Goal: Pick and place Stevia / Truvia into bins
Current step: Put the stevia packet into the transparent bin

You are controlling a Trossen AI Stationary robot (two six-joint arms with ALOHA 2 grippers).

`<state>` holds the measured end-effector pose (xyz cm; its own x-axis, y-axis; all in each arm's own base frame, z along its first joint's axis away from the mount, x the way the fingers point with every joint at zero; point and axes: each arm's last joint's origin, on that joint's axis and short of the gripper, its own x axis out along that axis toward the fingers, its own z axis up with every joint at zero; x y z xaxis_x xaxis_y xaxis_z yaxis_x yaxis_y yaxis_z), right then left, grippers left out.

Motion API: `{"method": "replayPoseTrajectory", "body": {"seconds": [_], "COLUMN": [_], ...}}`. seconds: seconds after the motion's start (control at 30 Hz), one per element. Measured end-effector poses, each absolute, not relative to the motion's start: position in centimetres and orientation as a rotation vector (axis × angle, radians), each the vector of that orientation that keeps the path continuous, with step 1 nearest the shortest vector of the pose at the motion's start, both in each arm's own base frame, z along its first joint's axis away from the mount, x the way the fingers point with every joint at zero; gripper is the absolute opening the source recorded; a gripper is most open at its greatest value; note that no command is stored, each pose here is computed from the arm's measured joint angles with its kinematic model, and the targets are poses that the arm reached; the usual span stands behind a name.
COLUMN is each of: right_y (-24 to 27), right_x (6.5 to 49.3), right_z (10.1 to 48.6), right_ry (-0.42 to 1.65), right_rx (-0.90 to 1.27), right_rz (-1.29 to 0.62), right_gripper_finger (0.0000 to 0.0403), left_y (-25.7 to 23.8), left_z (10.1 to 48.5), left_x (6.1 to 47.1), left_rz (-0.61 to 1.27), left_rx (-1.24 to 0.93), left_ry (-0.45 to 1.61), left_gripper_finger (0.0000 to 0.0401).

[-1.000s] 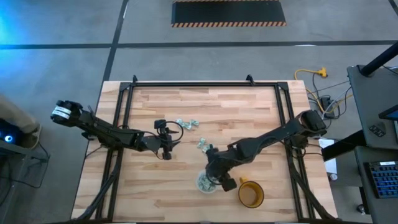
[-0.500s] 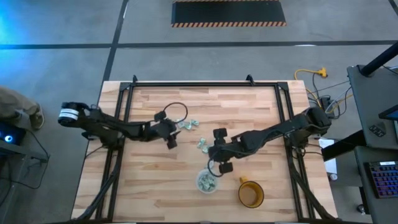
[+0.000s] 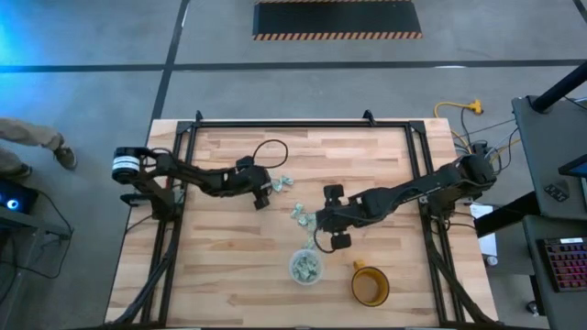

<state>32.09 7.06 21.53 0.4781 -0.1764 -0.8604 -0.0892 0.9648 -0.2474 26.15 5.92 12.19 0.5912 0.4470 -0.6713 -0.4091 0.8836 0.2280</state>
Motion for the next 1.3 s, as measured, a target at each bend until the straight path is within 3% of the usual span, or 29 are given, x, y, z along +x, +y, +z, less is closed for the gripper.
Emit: {"method": "replayPoseTrajectory", "body": {"seconds": [0.53,0.97,1.3], "right_y": [6.0,5.6,5.5], "right_x": [27.7,27.2,27.2], "right_z": [22.8,23.0,22.9], "right_ry": [0.880,0.856,0.859], "right_rx": [-0.225,-0.215,-0.226], "right_rz": [-0.053,-0.063,-0.058], "right_gripper_finger": [0.0084,0.0070,0.0072], "left_y": [6.8,7.2,6.5], "left_z": [12.0,12.1,12.7], "left_x": [25.6,25.6,25.8], "left_rz": [0.476,0.413,0.339], "left_rx": [-0.003,-0.055,-0.096], "left_ry": [0.881,0.881,0.863], "left_gripper_finger": [0.0185,0.0067,0.0004]}}
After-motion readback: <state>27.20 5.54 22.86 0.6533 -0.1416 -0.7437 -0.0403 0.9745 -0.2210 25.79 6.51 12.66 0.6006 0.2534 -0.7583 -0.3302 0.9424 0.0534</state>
